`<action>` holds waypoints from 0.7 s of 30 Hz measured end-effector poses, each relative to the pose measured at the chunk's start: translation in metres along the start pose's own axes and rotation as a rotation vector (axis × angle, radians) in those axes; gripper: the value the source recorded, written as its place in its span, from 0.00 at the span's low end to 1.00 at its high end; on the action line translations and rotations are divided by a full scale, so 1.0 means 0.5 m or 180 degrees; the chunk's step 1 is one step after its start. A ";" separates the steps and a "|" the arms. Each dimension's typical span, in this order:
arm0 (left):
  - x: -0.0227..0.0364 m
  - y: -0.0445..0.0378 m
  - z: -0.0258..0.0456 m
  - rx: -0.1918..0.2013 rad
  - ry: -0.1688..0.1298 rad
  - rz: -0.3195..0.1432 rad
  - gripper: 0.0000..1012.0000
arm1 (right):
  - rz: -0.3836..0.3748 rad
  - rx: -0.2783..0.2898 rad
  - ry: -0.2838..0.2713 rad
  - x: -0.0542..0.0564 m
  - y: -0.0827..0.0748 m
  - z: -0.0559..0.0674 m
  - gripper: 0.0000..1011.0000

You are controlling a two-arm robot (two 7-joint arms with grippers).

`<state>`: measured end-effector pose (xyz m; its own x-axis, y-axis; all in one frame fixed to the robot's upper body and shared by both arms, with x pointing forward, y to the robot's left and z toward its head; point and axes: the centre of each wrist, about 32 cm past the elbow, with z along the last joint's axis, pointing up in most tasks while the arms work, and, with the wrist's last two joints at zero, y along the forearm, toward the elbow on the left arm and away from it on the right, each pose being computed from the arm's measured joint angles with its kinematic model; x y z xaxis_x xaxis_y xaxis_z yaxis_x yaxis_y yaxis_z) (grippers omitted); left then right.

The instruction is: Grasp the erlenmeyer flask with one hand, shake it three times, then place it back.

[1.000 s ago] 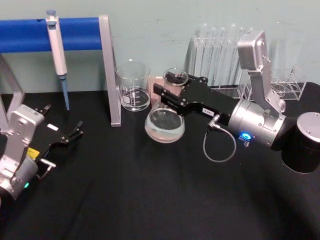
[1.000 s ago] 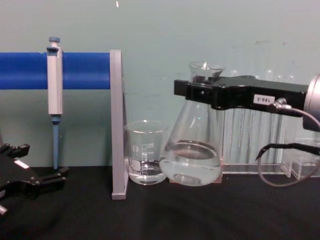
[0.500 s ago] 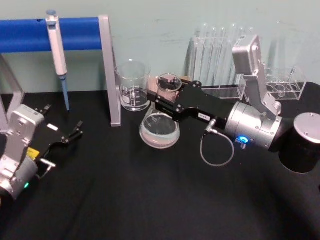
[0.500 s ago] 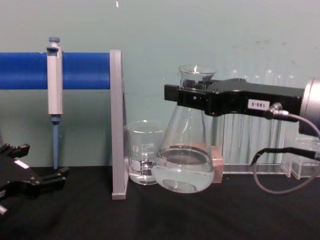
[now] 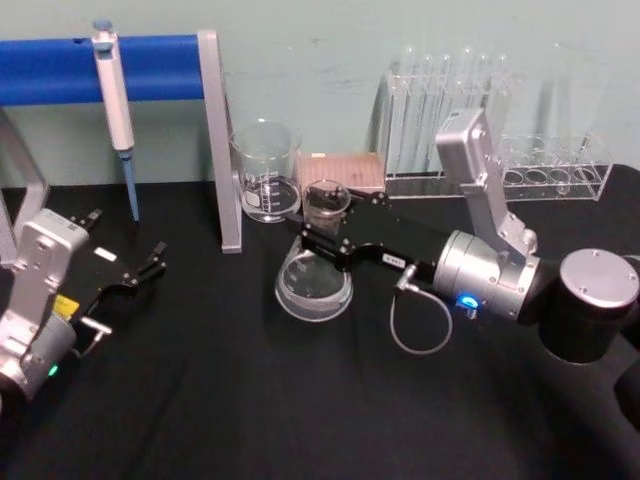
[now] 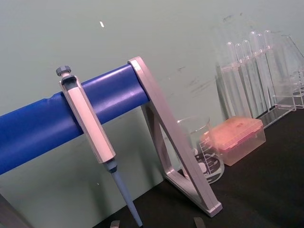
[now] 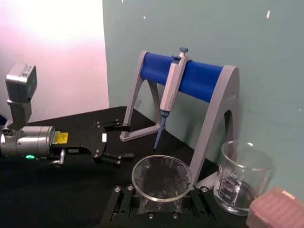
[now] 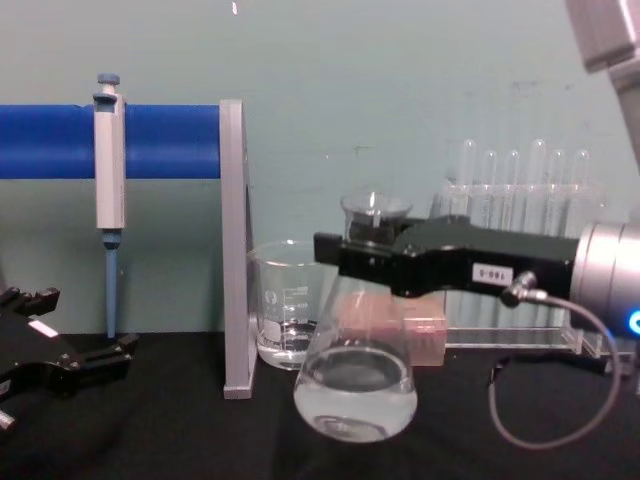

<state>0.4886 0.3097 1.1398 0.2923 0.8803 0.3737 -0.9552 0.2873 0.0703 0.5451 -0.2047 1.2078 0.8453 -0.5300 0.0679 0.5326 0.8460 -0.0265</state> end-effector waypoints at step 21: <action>0.000 0.000 0.000 0.0000 0.0000 0.0000 0.99 | -0.0034 -0.0140 0.0102 -0.001 0.015 -0.067 0.45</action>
<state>0.4886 0.3097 1.1398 0.2923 0.8803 0.3737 -0.9552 0.2873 0.0703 0.5502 -0.2000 1.1741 0.8401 -0.5412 0.0366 0.5424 0.8373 -0.0696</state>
